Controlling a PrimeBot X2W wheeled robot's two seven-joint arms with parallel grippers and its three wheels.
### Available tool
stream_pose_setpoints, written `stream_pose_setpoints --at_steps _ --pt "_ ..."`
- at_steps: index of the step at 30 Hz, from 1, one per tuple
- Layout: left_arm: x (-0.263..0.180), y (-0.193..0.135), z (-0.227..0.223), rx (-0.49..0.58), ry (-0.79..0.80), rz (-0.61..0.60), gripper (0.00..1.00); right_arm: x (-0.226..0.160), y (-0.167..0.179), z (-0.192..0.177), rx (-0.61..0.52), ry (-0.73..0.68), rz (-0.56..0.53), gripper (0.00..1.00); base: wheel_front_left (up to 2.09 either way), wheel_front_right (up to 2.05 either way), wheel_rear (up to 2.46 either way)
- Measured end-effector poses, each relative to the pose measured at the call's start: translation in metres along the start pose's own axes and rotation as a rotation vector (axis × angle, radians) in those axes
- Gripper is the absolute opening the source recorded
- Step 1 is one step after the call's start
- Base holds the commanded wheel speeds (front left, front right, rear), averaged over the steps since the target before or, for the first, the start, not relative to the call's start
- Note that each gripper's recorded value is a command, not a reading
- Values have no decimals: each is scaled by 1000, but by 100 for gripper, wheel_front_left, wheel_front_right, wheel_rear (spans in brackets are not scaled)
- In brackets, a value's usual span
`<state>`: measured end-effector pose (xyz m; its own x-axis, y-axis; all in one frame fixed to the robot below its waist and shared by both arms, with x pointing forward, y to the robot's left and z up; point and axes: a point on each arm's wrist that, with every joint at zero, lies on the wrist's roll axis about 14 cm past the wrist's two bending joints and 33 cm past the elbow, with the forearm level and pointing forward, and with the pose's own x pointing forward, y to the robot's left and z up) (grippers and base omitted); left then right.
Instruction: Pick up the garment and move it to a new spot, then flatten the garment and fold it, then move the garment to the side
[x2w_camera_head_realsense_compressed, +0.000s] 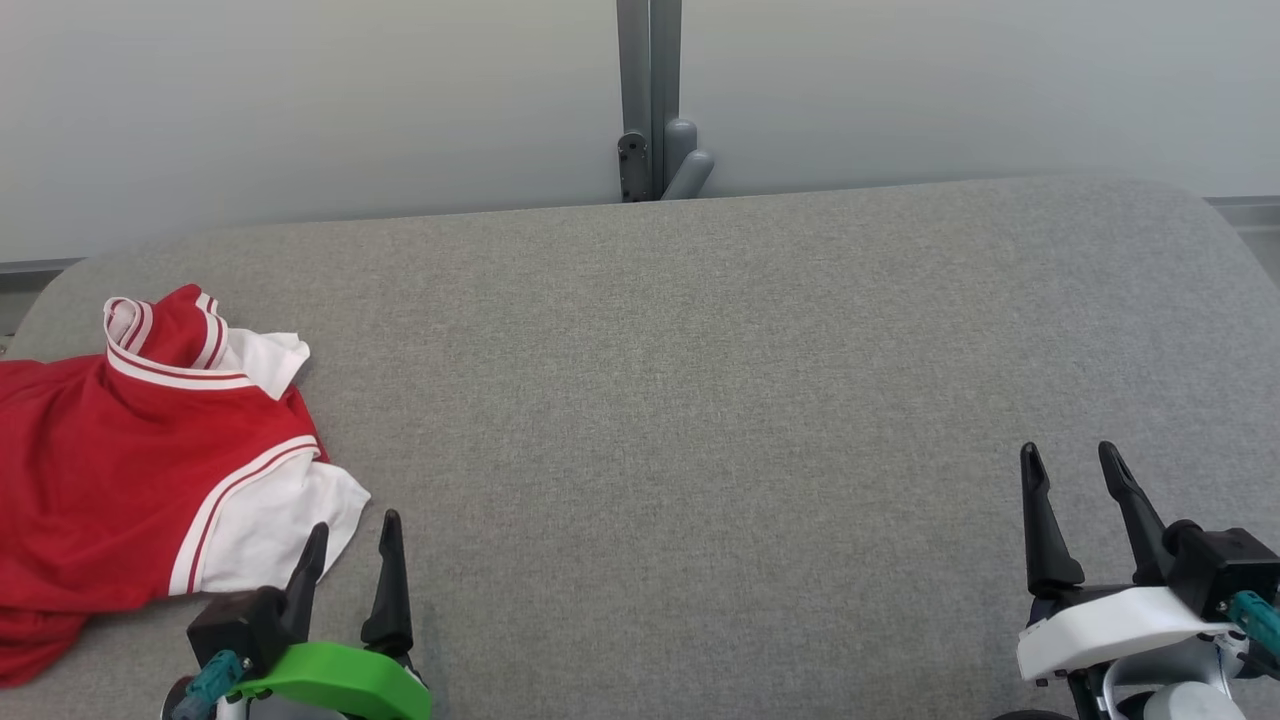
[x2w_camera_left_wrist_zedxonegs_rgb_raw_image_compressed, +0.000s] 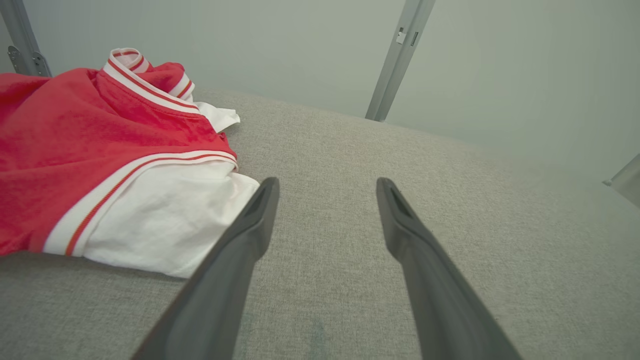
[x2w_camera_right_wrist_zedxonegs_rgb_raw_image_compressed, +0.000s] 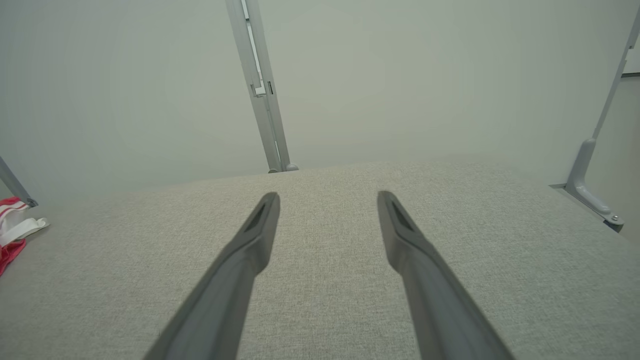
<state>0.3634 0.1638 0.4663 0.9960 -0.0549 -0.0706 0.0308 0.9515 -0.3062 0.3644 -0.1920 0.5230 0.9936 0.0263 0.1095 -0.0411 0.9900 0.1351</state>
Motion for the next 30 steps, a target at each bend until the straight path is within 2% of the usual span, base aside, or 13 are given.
stream_pose_setpoints --at_steps 30 --pt "-1 7 0 154 -23 11 100 -2 -1 -2 -148 -14 26 100 0 0 0"
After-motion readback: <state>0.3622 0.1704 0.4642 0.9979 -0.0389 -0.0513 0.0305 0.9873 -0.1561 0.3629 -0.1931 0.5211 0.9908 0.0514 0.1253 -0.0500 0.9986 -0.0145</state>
